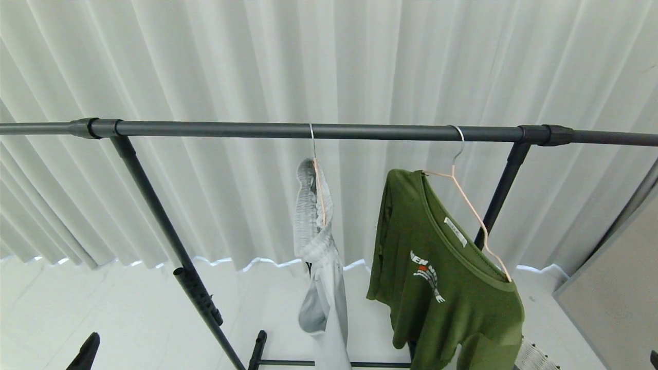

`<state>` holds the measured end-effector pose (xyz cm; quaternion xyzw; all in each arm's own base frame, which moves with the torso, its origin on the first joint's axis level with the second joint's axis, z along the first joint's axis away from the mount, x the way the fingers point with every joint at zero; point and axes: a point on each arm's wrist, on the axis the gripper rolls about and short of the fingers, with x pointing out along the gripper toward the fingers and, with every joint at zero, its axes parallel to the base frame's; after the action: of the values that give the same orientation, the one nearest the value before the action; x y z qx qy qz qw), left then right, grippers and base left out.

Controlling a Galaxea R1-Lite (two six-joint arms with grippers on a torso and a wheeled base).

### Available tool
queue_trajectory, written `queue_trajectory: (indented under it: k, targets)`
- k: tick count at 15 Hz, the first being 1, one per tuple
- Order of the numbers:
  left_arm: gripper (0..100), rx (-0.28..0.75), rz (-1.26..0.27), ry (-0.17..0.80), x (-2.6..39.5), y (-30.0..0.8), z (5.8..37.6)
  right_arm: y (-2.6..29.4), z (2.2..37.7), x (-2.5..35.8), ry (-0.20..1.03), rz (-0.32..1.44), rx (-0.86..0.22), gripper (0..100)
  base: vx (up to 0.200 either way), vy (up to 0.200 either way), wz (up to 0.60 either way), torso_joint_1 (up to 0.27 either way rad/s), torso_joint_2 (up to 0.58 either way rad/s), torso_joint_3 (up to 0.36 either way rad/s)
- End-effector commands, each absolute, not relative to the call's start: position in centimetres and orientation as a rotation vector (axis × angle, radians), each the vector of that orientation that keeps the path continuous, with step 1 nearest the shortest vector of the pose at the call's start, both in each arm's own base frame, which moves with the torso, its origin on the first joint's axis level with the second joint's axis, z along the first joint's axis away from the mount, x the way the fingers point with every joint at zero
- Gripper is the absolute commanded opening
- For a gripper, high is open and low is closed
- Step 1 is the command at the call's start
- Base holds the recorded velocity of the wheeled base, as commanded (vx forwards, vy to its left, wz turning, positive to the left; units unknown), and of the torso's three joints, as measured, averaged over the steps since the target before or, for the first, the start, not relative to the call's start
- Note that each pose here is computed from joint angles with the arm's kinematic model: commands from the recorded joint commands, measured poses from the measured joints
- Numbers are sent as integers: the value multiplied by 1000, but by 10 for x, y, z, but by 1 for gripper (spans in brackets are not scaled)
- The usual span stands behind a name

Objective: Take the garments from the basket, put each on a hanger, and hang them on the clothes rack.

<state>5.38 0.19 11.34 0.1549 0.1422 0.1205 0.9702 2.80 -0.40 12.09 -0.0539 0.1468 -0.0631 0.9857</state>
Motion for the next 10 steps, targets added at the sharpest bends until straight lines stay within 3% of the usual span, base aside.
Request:
queue_trajectory:
  k: [1, 3, 7, 10]
  targets:
    - [100, 291, 269, 211, 22, 6, 106, -1, 100, 6, 233, -127, -117, 100, 0, 0, 0, 0, 0, 0]
    - [100, 305, 279, 194, -9, 10, 83, 1, 84, -11, 190, -132, -119, 100, 0, 0, 0, 0, 0, 0]
    - [100, 286, 316, 121, -19, 11, 85, 1, 82, -18, 131, -194, -107, 100, 0, 0, 0, 0, 0, 0]
    - [100, 183, 359, 114, -18, 11, 83, -2, 80, -17, 110, -292, -78, 100, 0, 0, 0, 0, 0, 0]
